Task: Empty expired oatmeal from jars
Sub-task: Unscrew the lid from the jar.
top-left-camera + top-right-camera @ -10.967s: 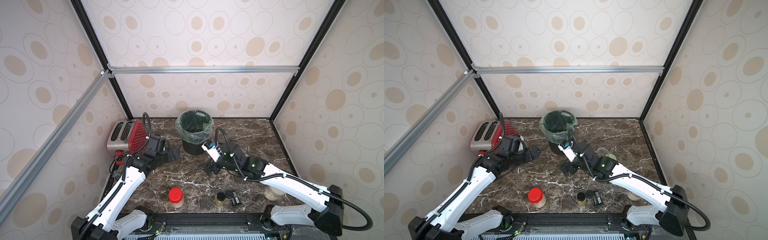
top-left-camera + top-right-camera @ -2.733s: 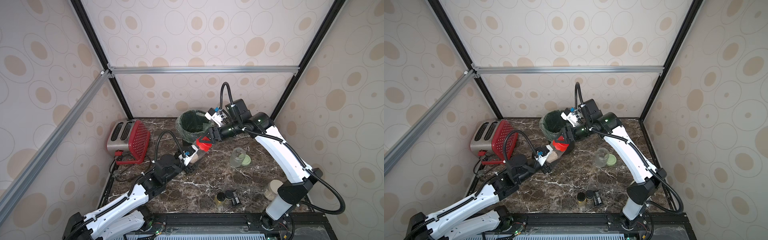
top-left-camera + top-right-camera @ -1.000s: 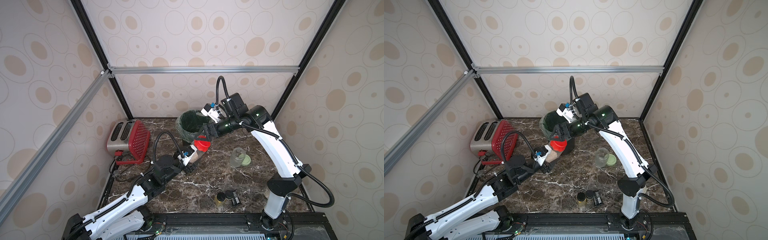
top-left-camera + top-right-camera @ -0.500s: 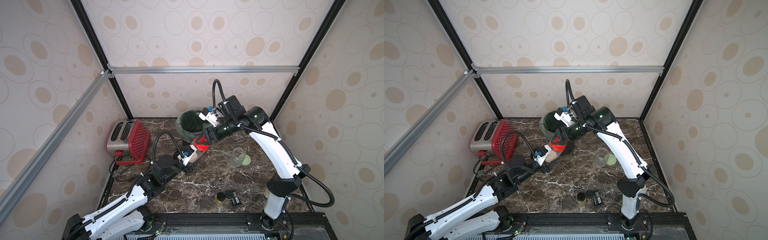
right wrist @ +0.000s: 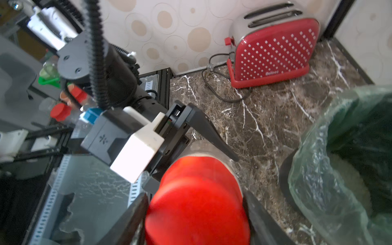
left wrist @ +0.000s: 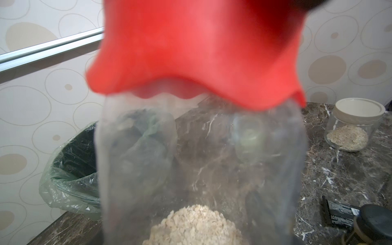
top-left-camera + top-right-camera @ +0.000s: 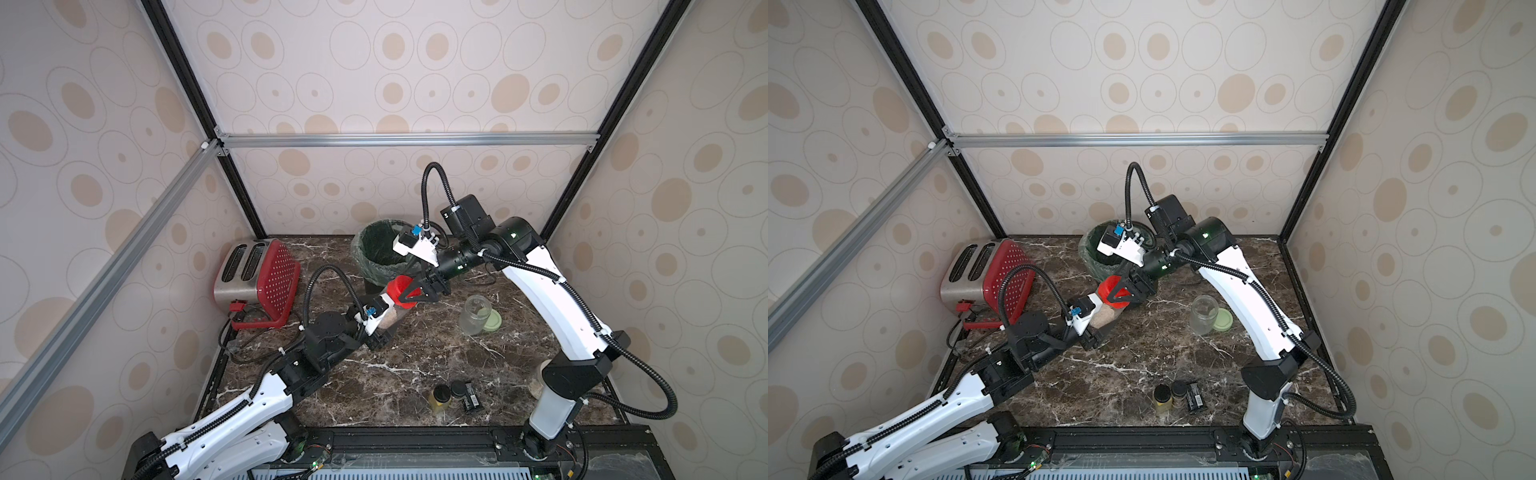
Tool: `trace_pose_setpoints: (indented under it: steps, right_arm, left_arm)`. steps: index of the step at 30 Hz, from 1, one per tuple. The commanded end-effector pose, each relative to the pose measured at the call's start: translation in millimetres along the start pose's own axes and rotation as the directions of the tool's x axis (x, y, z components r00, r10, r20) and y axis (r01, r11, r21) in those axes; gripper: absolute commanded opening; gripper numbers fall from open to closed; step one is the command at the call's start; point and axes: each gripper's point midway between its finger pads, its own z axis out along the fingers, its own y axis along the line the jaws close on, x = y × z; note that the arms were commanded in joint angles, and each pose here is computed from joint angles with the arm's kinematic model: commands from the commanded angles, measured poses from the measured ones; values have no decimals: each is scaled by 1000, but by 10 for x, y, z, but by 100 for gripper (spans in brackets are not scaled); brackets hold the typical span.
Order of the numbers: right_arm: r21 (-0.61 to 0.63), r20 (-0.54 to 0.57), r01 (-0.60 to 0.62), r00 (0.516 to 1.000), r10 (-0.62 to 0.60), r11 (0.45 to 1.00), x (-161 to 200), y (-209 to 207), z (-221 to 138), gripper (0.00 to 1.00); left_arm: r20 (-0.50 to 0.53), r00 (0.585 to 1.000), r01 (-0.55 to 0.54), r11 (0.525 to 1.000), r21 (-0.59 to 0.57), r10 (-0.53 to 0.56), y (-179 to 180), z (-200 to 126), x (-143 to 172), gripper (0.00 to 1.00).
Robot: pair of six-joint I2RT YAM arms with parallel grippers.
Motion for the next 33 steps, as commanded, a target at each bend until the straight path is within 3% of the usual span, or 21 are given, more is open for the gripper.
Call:
trace_pose_setpoints:
  steps: [1, 7, 10, 14, 18, 21, 26, 33]
  right_arm:
    - [-125, 90, 236, 970, -226, 964, -55, 222, 11, 57]
    - [-118, 105, 212, 974, -201, 970, -36, 24, -54, 86]
    - [-62, 91, 142, 986, -136, 988, -101, -42, -117, 100]
    - [126, 126, -113, 987, 97, 985, -251, -343, -236, 99]
    - [210, 230, -405, 905, 357, 890, -363, -516, -388, 99]
    - [248, 258, -544, 835, 486, 802, -307, -583, -468, 99]
    - [329, 250, -604, 797, 550, 726, -129, -572, -585, 99]
    - [268, 188, -621, 784, 592, 737, -74, -415, -391, 99]
  left_arm:
    - [71, 997, 6, 1000, -8, -5, 32, -41, -212, 40]
    - [67, 998, 0, 1000, -15, 1, 49, -63, -224, 40]
    - [61, 998, -3, 1000, -26, 5, 64, -65, -207, 40]
    - [62, 998, -10, 999, -40, 13, 91, -75, -222, 40]
    - [59, 998, -13, 999, -52, 16, 111, -79, -217, 40]
    - [56, 998, -17, 998, -55, 20, 113, -67, -202, 40]
    - [51, 998, -21, 998, -54, 23, 105, -20, -174, 40]
    - [54, 998, -26, 999, -48, 28, 93, -8, -179, 40]
